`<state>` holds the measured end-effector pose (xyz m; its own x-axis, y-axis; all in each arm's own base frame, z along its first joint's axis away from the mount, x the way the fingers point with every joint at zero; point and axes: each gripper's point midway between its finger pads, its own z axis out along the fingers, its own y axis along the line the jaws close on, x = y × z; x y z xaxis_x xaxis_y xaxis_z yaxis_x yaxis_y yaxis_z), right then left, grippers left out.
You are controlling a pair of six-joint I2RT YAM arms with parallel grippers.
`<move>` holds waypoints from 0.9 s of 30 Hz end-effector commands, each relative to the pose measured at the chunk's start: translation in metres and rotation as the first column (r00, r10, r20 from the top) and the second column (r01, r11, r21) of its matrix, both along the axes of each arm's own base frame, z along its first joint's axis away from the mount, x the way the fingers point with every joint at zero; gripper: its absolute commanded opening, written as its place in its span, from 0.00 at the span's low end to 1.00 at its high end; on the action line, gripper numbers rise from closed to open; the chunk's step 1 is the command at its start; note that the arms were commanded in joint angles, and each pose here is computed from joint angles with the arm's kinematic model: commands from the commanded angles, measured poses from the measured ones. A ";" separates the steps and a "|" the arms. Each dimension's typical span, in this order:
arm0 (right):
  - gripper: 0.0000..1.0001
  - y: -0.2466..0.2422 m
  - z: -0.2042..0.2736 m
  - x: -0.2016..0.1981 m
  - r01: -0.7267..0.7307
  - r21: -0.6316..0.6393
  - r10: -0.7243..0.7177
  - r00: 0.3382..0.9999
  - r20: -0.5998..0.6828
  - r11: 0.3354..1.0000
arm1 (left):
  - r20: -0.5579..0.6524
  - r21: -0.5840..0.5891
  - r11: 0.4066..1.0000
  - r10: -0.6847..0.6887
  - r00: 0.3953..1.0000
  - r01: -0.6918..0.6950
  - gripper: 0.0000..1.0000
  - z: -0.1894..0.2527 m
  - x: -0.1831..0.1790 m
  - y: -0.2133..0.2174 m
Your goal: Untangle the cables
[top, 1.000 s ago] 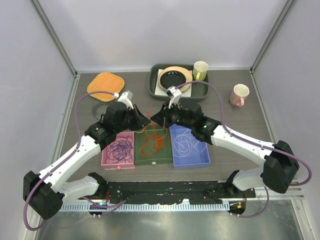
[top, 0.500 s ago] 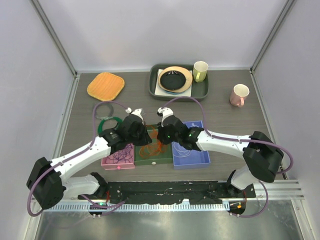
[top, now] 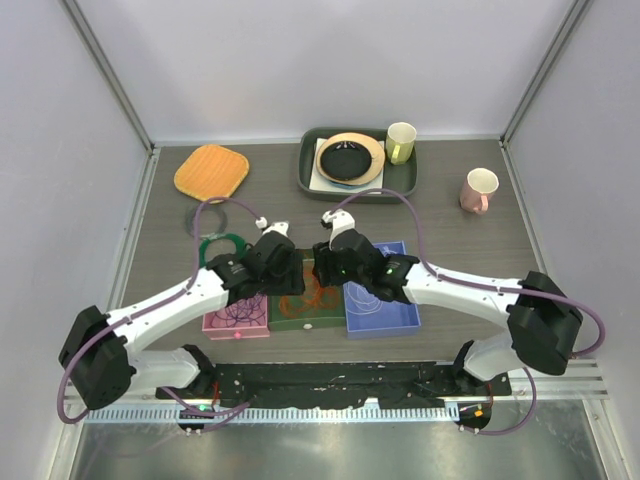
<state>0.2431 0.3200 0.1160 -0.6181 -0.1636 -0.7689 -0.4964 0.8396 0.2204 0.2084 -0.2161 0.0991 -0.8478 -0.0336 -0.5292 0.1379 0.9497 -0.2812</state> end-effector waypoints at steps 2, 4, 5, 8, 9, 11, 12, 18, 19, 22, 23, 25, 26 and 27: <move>0.66 0.006 0.069 0.016 0.022 0.101 -0.036 0.990 0.140 0.995 | 0.135 -0.074 0.997 -0.025 0.991 0.035 0.82 0.053 0.011 -0.010; 0.79 0.004 0.081 0.024 0.061 0.118 -0.081 0.983 0.167 0.991 | 0.192 -0.104 0.994 -0.012 0.981 0.032 0.93 0.074 0.014 -0.008; 0.88 0.003 0.082 0.030 0.082 0.117 -0.101 0.980 0.171 0.990 | 0.221 -0.099 0.995 0.014 0.975 0.008 1.00 0.081 0.017 -0.003; 0.95 0.006 0.090 0.050 0.132 0.118 -0.152 0.973 0.176 0.984 | 0.308 -0.075 0.988 0.150 0.940 -0.133 1.00 0.103 0.031 0.025; 0.95 0.004 0.090 0.060 0.150 0.121 -0.169 0.971 0.167 0.981 | 0.322 -0.072 0.981 0.195 0.926 -0.182 1.00 0.108 0.034 0.034; 0.95 0.011 0.098 0.075 0.154 0.141 -0.174 0.974 0.147 0.978 | 0.330 -0.058 0.962 0.270 0.904 -0.266 1.00 0.115 0.039 0.050; 0.95 0.013 0.087 0.086 0.144 0.116 -0.159 0.978 0.133 0.983 | 0.333 -0.049 0.945 0.322 0.886 -0.324 1.00 0.115 0.046 0.063; 0.95 0.062 0.071 0.120 -0.122 -0.020 0.124 0.972 0.198 0.992 | 0.178 -0.113 0.865 0.501 0.847 -0.489 1.00 0.089 0.073 0.102; 0.94 0.069 0.062 0.131 -0.119 -0.042 0.124 0.977 0.172 0.992 | 0.168 -0.117 0.854 0.520 0.838 -0.506 1.00 0.085 0.076 0.106; 0.94 0.086 0.038 0.147 -0.135 -0.068 0.142 0.983 0.114 0.989 | 0.181 -0.116 0.812 0.583 0.792 -0.572 1.00 0.082 0.084 0.122; 0.94 0.089 0.033 0.152 -0.122 -0.075 0.130 0.986 0.105 0.990 | 0.185 -0.111 0.800 0.600 0.778 -0.590 1.00 0.081 0.086 0.126; 0.94 0.100 0.015 0.158 -0.136 -0.092 0.143 0.987 0.072 0.986 | 0.189 -0.098 0.788 0.614 0.766 -0.608 1.00 0.078 0.087 0.132; 0.94 0.103 0.010 0.158 -0.153 -0.090 0.158 0.986 0.054 0.984 | 0.189 -0.093 0.786 0.617 0.764 -0.611 1.00 0.078 0.087 0.133; 0.94 0.109 0.010 0.161 -0.165 -0.093 0.171 0.984 0.058 0.982 | 0.189 -0.083 0.786 0.616 0.765 -0.613 1.00 0.076 0.087 0.135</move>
